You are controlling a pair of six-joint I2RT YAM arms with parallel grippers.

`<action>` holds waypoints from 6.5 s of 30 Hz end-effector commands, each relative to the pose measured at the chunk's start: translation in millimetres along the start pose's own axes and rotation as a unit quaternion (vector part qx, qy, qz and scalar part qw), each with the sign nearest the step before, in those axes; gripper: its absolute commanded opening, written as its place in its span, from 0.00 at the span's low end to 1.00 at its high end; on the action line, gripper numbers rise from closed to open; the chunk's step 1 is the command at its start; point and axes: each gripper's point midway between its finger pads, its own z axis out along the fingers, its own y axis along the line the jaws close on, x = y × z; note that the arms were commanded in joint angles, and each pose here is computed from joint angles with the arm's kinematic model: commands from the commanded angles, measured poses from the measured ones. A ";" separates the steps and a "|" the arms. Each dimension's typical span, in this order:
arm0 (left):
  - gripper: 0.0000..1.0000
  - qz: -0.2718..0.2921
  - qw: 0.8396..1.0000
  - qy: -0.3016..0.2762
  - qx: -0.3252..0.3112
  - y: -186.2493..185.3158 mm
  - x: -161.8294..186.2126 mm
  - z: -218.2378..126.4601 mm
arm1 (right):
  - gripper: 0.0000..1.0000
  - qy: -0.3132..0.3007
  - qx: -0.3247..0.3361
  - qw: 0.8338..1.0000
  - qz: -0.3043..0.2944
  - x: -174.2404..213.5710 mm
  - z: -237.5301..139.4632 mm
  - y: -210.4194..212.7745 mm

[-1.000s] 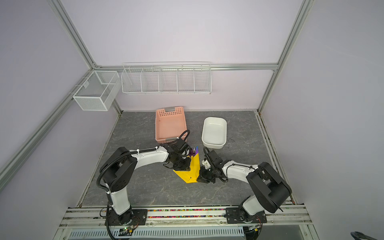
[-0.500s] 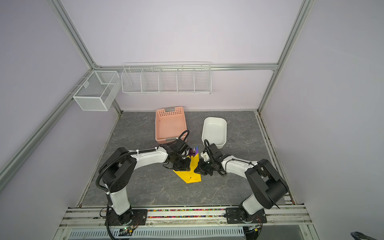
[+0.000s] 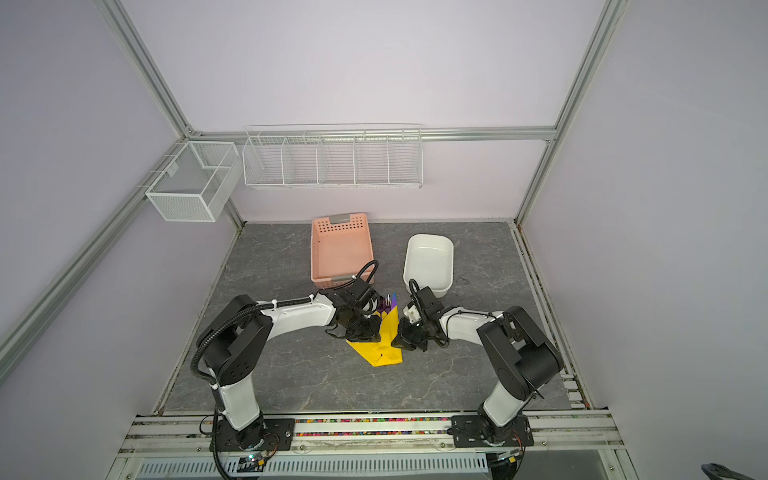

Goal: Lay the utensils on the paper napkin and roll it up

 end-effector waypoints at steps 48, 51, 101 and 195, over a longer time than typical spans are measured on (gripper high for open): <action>0.00 -0.018 0.996 0.018 -0.090 43.8 21.8 -2.2 | 0.07 -0.005 0.000 0.999 -0.043 -13.2 5.7 51.9; 0.00 -0.019 0.996 0.019 -0.088 43.5 22.2 -1.6 | 0.07 0.000 0.002 0.999 -0.042 -12.9 18.4 53.9; 0.00 -0.021 0.996 0.025 -0.084 44.4 24.7 2.5 | 0.18 -0.033 0.104 0.993 -0.037 -41.9 26.2 21.8; 0.36 -0.141 0.978 -0.080 0.130 72.8 -7.4 -49.9 | 0.11 0.020 0.111 0.993 -0.040 -3.7 33.7 8.1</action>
